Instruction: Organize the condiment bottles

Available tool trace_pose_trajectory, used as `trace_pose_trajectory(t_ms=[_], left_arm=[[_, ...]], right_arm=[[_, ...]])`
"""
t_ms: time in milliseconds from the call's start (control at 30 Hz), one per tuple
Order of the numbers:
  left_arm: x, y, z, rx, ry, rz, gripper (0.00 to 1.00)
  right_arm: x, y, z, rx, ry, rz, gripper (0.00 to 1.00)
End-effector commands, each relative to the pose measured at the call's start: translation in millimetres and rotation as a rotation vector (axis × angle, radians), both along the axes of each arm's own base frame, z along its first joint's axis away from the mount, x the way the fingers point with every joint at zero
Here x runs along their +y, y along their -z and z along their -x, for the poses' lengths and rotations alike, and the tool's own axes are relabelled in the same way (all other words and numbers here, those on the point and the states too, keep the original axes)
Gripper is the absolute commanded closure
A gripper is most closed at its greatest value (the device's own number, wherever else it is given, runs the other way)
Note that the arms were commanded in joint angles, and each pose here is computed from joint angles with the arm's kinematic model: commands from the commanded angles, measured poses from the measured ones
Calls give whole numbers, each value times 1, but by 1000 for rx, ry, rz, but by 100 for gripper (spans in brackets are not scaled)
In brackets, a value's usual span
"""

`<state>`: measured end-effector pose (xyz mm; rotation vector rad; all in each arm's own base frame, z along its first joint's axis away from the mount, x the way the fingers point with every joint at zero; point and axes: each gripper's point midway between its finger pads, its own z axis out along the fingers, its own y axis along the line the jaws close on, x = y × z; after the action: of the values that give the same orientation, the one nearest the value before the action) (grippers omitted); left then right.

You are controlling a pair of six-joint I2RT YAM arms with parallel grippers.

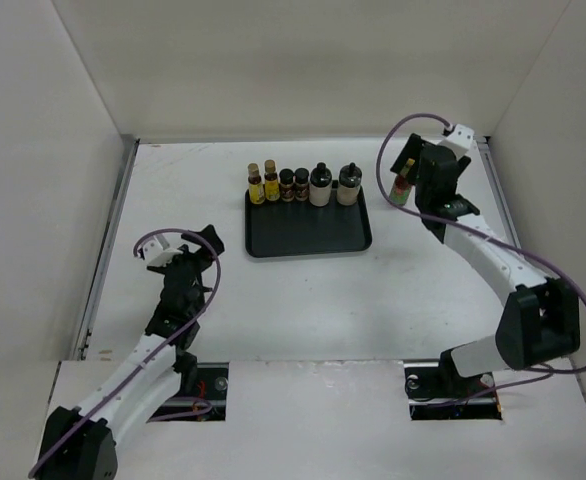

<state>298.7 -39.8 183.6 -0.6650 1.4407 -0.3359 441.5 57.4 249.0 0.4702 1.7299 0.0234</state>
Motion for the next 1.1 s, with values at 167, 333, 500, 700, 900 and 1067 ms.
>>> trace_pose_trajectory(t_ms=[167,333,500,700,900,1067], left_arm=[[-8,35,-6,50,66,154,0],[-8,40,-6,56,61,155,0],[-9,41,-7,59,65,154,0],[-8,45,-8,65,60,148,0],[-8,48,-9,78,59,142,0],[-12,49,-11,81,69,140,0]], right_arm=[[-6,6,-51,101,-43,93,0],[-4,24,-67,142,-47,120,5],[-12,34,-84,152,-27,141,19],[-20,37,-102,156,12,233,26],[-23,29,-98,128,55,241,59],[-19,-16,-80,18,74,234,72]])
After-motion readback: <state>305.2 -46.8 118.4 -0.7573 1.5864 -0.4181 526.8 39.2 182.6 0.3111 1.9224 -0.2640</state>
